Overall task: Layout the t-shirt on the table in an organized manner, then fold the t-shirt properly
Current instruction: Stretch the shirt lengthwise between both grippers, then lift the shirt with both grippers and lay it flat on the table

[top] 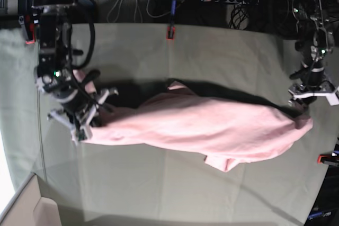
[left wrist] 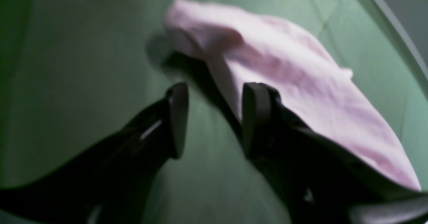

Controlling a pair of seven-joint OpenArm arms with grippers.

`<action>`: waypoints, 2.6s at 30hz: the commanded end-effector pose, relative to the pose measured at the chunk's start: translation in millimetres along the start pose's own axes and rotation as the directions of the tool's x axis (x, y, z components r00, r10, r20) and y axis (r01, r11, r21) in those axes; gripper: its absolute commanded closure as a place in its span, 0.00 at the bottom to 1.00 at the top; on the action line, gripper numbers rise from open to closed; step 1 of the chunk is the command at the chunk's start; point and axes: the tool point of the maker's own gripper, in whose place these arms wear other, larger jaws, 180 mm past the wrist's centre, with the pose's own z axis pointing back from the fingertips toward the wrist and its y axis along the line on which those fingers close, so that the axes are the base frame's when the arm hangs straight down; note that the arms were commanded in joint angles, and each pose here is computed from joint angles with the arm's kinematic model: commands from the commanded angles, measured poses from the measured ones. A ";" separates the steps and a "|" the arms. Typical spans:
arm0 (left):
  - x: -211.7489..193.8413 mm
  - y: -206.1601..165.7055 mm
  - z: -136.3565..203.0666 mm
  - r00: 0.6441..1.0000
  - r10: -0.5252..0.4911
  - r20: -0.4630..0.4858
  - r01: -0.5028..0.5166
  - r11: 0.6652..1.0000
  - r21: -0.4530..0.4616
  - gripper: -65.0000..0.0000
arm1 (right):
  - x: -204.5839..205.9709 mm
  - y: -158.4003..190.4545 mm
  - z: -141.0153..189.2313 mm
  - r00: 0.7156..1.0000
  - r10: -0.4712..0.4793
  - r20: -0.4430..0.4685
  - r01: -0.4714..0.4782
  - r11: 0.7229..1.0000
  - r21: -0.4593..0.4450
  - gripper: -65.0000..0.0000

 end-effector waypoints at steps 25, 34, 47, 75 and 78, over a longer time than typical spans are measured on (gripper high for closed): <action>-105.6 -116.9 37.5 0.962 -0.181 -0.206 0.104 0.936 -0.336 0.61 | 91.7 -52.3 -58.4 0.996 -0.043 0.078 0.045 0.999 -0.028 0.68; -172.7 -206.5 47.8 0.906 -0.309 -0.291 0.115 0.839 -0.531 0.61 | 64.9 -37.1 -15.0 0.993 0.023 0.114 -0.017 0.998 -0.054 0.47; -221.4 -226.9 34.2 0.864 -0.330 -0.381 0.096 0.851 -0.517 0.86 | 21.5 -14.6 12.8 0.997 0.042 0.069 -0.039 0.999 -0.035 0.47; 10.8 -25.4 88.1 0.983 -0.180 0.023 0.181 0.973 -0.144 1.00 | 30.7 -19.3 -56.3 0.993 -0.117 -0.003 0.117 0.993 0.015 0.46; 26.0 -1.5 98.5 0.982 -0.182 0.052 0.186 0.980 -0.078 1.00 | 37.3 -22.2 -67.7 0.991 -0.132 -0.015 0.132 0.991 0.022 0.46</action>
